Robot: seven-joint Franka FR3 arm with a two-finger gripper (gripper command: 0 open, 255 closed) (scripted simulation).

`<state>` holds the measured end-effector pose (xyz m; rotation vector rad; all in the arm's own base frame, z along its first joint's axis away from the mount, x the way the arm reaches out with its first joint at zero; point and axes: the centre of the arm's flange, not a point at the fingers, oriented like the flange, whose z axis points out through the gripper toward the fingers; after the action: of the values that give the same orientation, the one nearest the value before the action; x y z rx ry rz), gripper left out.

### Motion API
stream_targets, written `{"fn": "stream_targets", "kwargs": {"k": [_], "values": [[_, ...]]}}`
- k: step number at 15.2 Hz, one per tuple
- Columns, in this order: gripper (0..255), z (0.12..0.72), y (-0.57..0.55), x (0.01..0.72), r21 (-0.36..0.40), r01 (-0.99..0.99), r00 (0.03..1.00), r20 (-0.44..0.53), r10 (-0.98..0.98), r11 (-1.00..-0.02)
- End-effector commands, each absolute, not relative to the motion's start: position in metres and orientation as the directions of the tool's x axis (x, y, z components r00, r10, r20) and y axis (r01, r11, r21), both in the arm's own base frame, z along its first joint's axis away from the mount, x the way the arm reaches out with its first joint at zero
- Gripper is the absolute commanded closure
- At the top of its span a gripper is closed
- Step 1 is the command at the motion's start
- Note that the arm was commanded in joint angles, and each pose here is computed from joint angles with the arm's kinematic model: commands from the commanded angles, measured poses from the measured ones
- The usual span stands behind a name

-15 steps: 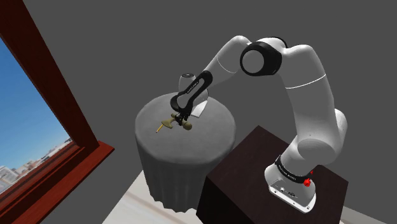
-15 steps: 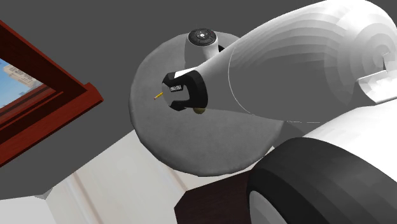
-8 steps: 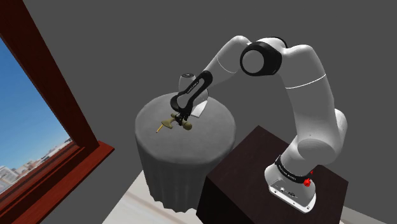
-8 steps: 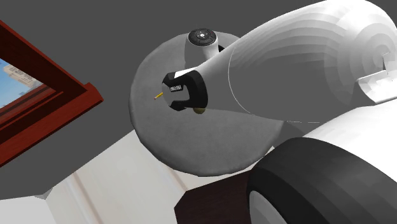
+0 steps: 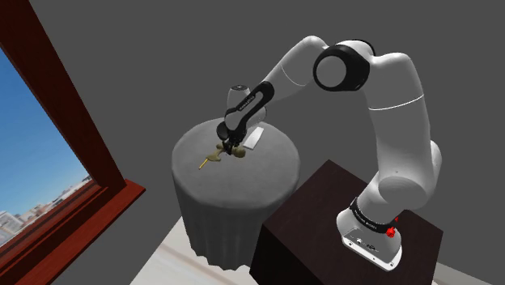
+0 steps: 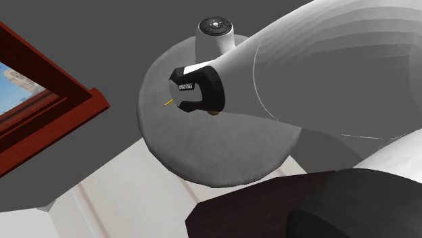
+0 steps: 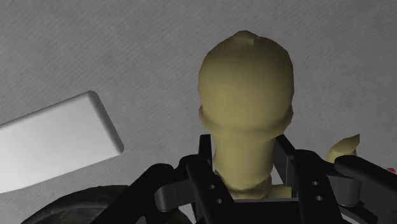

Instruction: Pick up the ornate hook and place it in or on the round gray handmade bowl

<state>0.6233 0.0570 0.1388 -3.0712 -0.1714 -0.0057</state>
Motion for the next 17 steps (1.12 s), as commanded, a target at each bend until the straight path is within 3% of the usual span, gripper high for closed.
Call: {"fn": "stream_targets", "kwargs": {"k": [1,17], "values": [[255,0.150,0.057,0.623,-0.065,0.111,0.994,0.007,0.111,-0.992],[255,0.234,0.057,0.623,-0.065,0.111,0.994,0.007,0.111,-0.992]]}}
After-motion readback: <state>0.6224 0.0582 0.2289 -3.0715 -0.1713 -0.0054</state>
